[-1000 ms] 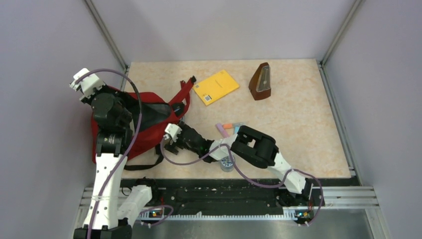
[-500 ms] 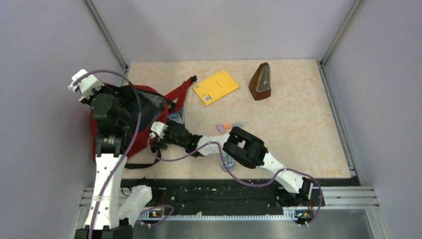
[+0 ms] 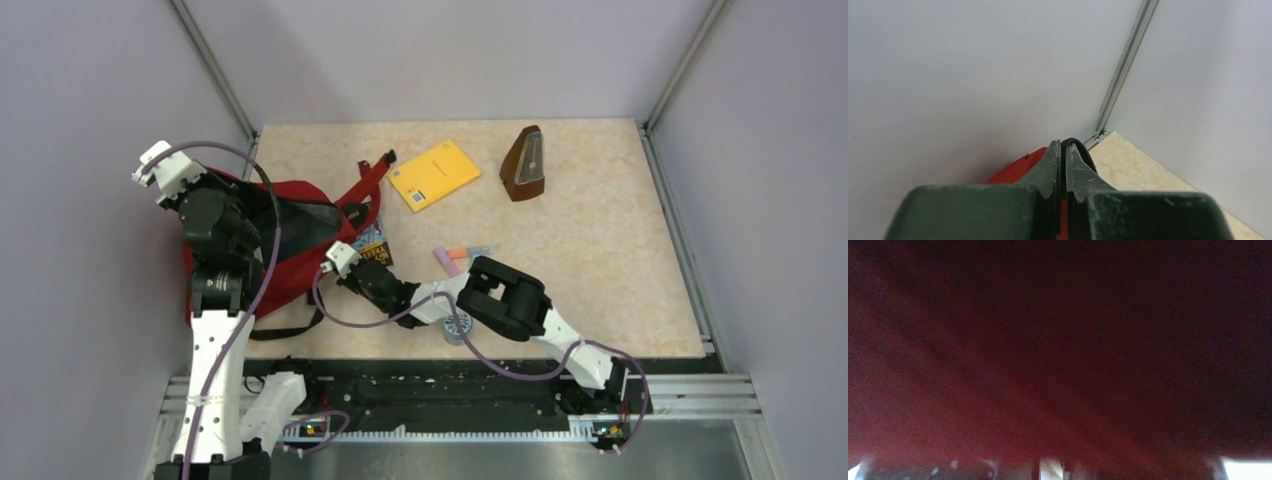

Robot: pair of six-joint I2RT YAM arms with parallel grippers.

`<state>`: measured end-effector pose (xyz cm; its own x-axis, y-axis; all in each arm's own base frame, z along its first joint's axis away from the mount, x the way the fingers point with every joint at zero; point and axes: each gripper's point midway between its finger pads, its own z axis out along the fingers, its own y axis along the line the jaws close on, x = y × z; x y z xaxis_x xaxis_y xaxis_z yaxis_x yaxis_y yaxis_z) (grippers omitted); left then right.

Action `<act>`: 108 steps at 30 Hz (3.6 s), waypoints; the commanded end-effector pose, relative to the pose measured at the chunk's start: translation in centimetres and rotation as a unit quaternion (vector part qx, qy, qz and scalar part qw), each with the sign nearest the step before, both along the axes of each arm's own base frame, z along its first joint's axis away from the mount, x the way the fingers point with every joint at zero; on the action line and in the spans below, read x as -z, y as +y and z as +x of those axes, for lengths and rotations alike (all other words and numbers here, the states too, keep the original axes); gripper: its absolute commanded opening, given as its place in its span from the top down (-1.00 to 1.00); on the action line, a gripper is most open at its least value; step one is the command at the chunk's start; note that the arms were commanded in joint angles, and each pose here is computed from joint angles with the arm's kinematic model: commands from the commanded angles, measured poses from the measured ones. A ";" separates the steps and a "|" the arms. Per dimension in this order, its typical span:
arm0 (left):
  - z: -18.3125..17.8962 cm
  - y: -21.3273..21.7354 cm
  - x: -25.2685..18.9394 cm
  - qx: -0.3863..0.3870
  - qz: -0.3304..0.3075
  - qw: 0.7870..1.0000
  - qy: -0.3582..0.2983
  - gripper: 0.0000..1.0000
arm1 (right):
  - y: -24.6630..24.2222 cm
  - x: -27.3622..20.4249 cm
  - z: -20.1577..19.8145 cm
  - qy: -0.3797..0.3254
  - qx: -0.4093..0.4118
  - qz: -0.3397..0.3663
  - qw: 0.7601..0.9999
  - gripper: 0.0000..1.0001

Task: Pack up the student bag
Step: Pick up the book from the center of the board.

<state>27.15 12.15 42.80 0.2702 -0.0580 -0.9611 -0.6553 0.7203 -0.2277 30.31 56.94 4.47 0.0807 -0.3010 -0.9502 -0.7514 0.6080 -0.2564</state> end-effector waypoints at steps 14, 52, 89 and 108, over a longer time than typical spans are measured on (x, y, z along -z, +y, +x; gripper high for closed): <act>3.8 -3.8 1.8 0.126 -0.045 0.991 -0.014 1.00 | -8.2 -10.3 -3.9 0.064 0.017 0.121 0.990 1.00; 4.3 -20.8 6.3 0.494 -0.163 0.853 0.053 -0.75 | -26.8 -37.6 -7.8 -0.137 0.078 0.312 0.937 1.00; -2.3 -30.2 8.7 0.651 -0.343 0.675 -0.047 -0.92 | -21.5 -35.1 -8.5 -0.063 0.002 0.386 0.920 1.00; -2.4 -30.2 6.8 0.651 -0.328 0.680 -0.079 -0.94 | -18.0 -32.0 -11.6 -0.083 -0.110 0.311 0.940 1.00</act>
